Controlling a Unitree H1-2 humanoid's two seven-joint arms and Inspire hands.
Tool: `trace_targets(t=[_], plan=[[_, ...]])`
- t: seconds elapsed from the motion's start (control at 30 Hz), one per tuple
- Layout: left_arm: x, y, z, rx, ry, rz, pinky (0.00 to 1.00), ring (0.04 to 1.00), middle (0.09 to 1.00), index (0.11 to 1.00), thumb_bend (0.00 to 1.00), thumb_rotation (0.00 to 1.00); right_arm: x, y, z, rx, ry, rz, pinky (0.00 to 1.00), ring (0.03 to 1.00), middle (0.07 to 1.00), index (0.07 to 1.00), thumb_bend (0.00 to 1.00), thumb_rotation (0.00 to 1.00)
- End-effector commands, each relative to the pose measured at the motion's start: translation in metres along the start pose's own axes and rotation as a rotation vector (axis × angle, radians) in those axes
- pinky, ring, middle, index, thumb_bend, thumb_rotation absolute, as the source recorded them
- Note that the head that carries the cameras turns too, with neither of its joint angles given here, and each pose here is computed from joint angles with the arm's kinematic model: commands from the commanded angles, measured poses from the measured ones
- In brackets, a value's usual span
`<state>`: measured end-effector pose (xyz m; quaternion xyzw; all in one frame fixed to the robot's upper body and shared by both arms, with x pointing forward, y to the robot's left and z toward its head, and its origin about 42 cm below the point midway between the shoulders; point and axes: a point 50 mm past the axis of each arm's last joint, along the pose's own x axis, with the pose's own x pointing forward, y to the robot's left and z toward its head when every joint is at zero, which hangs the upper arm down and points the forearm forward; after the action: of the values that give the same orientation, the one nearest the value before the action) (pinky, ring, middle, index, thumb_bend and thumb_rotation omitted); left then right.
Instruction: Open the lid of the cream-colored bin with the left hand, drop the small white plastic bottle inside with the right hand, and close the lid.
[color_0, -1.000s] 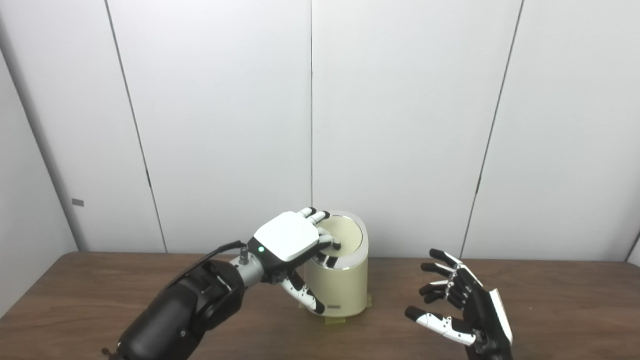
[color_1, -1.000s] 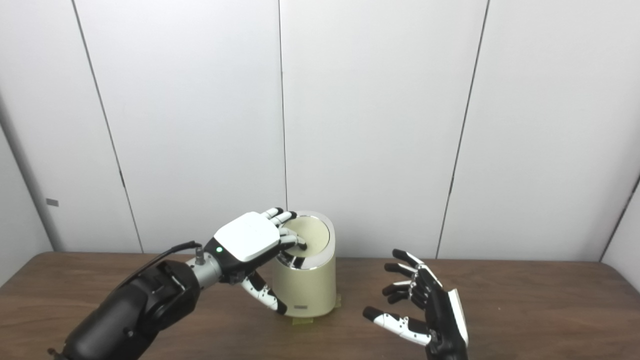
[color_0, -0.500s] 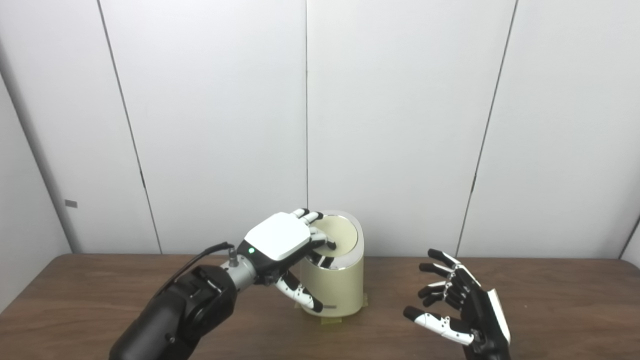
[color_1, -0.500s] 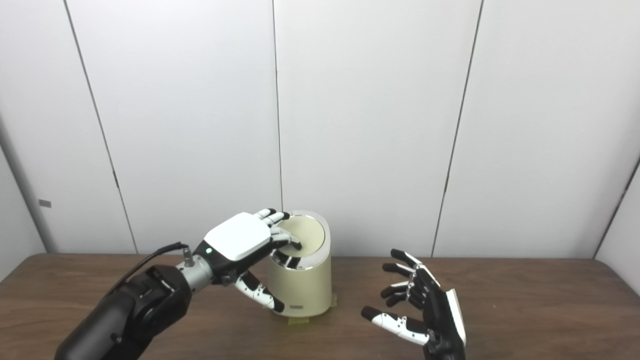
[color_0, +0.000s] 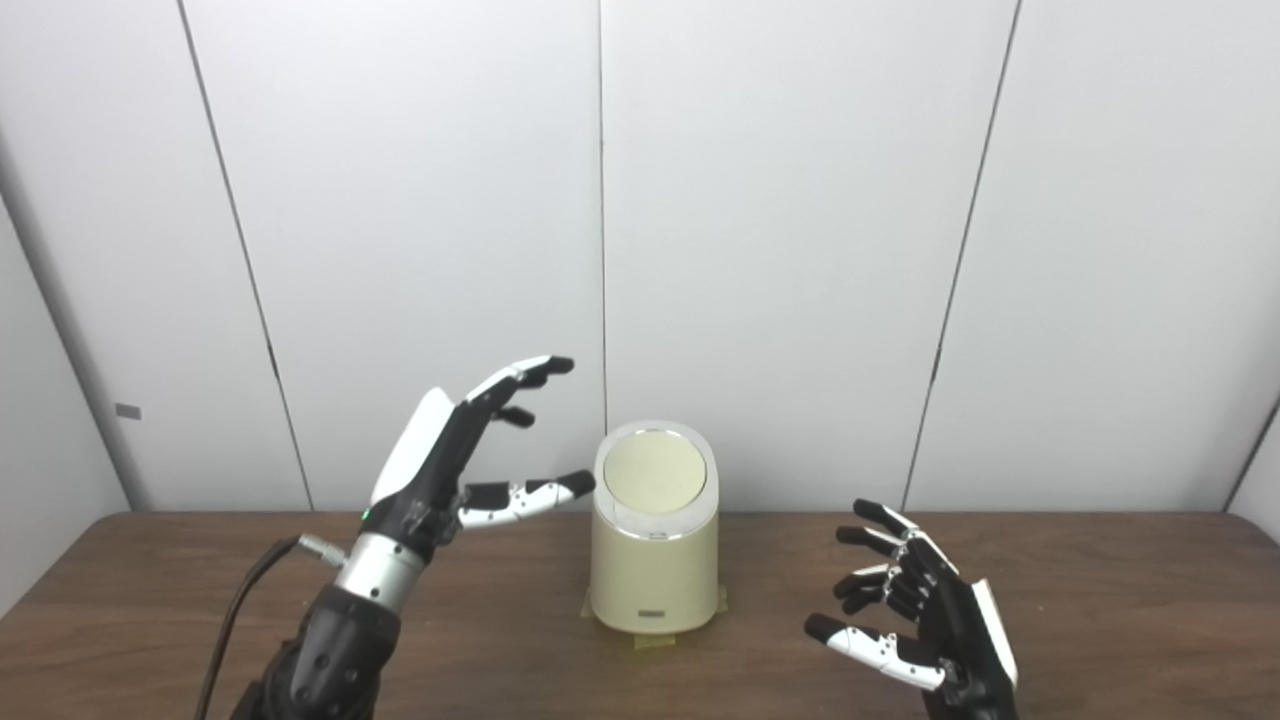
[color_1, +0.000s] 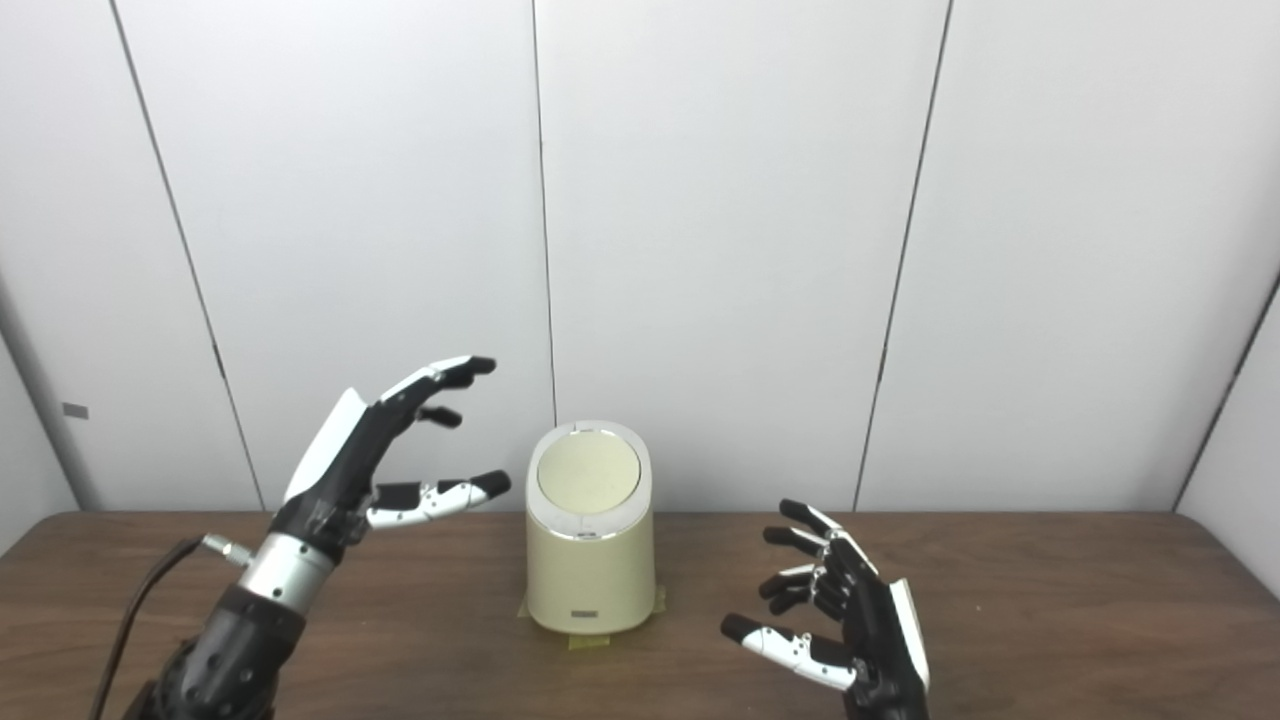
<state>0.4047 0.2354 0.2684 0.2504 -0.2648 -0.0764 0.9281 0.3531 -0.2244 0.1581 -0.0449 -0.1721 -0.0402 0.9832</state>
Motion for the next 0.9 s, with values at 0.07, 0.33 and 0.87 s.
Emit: trace_targets(t=[0.07,0.33,0.87], plan=[[-0.021,0.009,0.000,-0.182,0.035,0.125,0.59,0.717,0.777,0.808,0.71,0.24,0.012,-0.005,0.013,0.008,-0.072,0.001,0.41,0.496,0.712,0.776,0.73,0.18],[-0.072,-0.003,-0.027,-0.318,0.155,0.185,0.50,0.643,0.710,0.771,0.71,0.29,0.010,-0.011,0.013,-0.012,-0.069,0.006,0.41,0.501,0.712,0.778,0.74,0.20],[-0.098,-0.024,-0.046,-0.411,0.230,0.188,0.52,0.667,0.721,0.766,0.69,0.20,0.005,-0.017,0.015,-0.056,-0.058,0.010,0.42,0.519,0.722,0.777,0.74,0.22]])
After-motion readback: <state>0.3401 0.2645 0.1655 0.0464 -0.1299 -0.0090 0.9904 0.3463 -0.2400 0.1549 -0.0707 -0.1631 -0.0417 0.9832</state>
